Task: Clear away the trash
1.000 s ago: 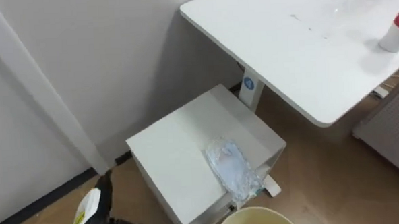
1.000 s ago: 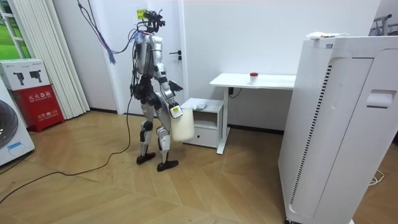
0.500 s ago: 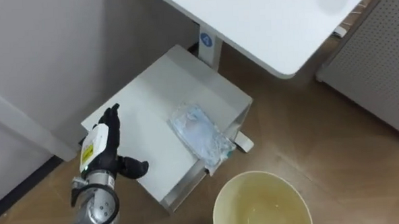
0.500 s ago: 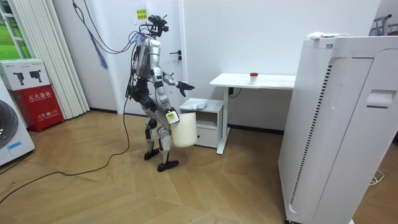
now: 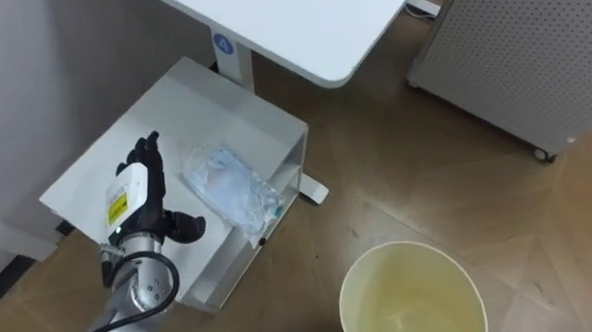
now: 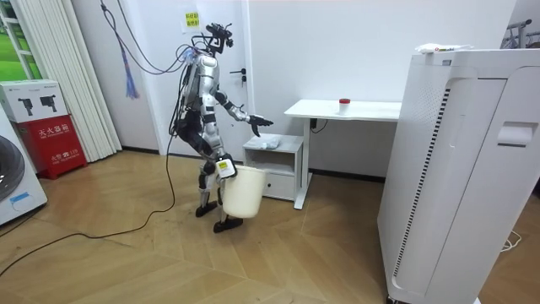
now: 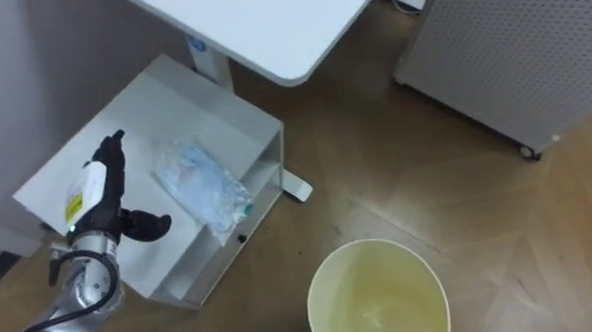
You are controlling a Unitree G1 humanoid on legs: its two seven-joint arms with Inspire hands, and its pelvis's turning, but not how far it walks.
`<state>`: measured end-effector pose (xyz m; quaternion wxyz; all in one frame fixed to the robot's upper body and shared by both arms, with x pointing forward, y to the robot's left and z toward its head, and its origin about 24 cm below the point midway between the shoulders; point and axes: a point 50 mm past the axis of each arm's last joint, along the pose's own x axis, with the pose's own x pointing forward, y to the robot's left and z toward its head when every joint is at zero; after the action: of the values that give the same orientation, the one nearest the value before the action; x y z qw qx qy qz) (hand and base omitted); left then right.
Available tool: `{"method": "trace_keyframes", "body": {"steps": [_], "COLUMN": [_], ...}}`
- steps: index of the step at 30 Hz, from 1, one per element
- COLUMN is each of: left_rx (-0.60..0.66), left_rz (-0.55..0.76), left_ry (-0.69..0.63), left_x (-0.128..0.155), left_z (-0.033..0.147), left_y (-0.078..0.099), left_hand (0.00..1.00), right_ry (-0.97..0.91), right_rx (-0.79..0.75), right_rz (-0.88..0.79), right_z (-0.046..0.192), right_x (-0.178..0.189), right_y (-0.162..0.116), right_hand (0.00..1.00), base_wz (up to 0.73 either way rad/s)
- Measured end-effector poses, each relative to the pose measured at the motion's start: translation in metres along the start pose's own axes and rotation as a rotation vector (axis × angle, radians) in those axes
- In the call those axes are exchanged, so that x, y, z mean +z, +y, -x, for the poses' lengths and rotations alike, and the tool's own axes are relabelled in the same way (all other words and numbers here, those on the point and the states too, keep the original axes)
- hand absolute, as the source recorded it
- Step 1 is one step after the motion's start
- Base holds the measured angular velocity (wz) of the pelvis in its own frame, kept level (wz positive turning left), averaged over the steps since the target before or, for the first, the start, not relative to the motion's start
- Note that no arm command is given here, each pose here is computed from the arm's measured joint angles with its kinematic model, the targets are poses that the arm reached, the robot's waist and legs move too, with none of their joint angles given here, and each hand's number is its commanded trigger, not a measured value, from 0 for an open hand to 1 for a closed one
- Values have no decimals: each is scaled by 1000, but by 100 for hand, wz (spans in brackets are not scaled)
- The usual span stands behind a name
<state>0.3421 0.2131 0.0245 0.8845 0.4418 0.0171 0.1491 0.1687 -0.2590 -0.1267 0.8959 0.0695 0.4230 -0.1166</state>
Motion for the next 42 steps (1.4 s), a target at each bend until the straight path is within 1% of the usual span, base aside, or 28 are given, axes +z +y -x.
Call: {"method": "trace_keyframes", "body": {"steps": [5,9,14,20,21,23,24,25,27,28,30,33,37,42], "left_rx": [6,-2,-66,-155,-171,-195,-215,-235,-267,-286,-283,-275,-291,-315], "left_rz": [-14,-73,-174,-236,-252,-292,-316,-337,-366,-401,-441,-497,-532,-546], "left_ry": [-12,-74,-118,-112,-111,-112,-106,-101,-103,-112,-147,-160,-148,-118], "left_x": [2,11,14,13,12,10,8,6,5,4,8,15,18,12], "left_z": [-3,-5,-5,-3,-2,-2,-1,0,2,3,3,-5,-8,-4], "left_y": [3,1,-7,-14,-16,-17,-18,-20,-22,-24,-26,-21,-20,-24], "left_hand": [0,0,0,0,20,69,77,100,100,100,100,100,100,100], "right_ry": [9,3,-5,2,5,6,9,10,16,21,24,27,38,41], "right_rx": [-13,-11,9,14,14,13,12,9,6,5,5,4,5,1], "right_rz": [5,7,31,23,21,32,33,34,34,32,32,33,30,15], "right_z": [1,0,-1,-1,-1,-1,-1,0,0,0,0,0,0,-1], "right_x": [-3,-1,2,2,2,2,2,2,2,1,1,2,1,2], "right_y": [-2,-2,3,4,4,3,2,1,0,-1,-1,-1,-1,0], "right_hand": [100,100,100,100,100,100,100,100,100,100,100,100,100,100], "base_wz": [-9,-7,-1,1,4,0,0,0,0,0,0,3,-1,0]}}
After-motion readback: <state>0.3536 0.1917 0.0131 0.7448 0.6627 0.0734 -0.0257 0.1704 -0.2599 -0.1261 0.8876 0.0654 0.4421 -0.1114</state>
